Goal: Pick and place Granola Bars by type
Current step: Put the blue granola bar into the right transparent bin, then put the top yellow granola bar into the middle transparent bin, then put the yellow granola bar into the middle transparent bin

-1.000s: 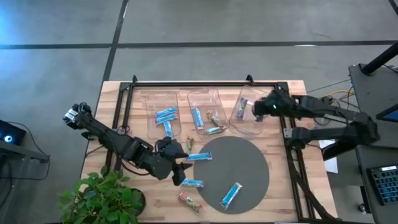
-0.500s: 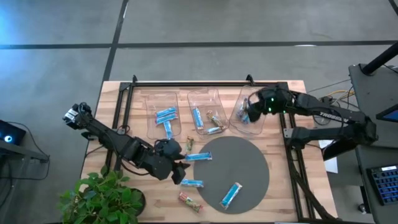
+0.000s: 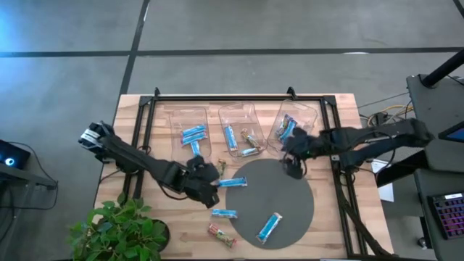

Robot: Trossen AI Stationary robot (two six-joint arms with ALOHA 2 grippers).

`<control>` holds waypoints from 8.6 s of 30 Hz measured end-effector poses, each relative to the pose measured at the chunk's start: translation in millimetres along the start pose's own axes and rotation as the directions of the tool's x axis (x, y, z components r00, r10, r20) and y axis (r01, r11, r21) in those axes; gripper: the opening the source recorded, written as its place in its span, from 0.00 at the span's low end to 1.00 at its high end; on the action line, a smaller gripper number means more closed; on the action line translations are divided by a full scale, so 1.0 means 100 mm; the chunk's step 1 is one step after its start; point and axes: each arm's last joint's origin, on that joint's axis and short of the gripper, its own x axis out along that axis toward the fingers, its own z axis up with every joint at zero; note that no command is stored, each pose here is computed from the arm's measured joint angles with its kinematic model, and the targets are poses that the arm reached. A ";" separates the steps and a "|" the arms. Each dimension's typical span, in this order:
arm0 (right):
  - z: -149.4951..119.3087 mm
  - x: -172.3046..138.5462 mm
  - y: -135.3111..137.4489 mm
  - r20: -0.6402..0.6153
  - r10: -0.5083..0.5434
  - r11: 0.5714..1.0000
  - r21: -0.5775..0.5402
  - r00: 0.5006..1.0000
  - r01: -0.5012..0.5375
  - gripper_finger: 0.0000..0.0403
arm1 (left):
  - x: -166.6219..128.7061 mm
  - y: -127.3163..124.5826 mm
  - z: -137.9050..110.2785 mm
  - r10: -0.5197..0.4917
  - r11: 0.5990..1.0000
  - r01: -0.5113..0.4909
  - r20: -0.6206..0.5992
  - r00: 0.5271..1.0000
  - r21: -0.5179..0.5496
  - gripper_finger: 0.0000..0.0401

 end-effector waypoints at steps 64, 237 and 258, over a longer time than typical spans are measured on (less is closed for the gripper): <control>0.87 2.34 1.08 -0.199 -0.113 0.958 -0.282 0.973 0.053 0.50 | -0.17 -0.31 -1.12 0.115 0.993 -0.116 -0.033 0.993 -0.017 0.46; 0.21 -0.25 -0.29 -0.118 -0.371 0.912 0.138 0.921 0.385 0.65 | 0.60 1.13 1.25 0.136 0.795 0.014 0.200 0.970 -0.606 0.43; -0.33 0.35 0.89 -0.450 0.161 0.771 -0.498 0.878 -0.396 0.61 | -0.39 0.21 0.51 -0.204 0.933 0.191 -0.010 0.979 -0.304 0.43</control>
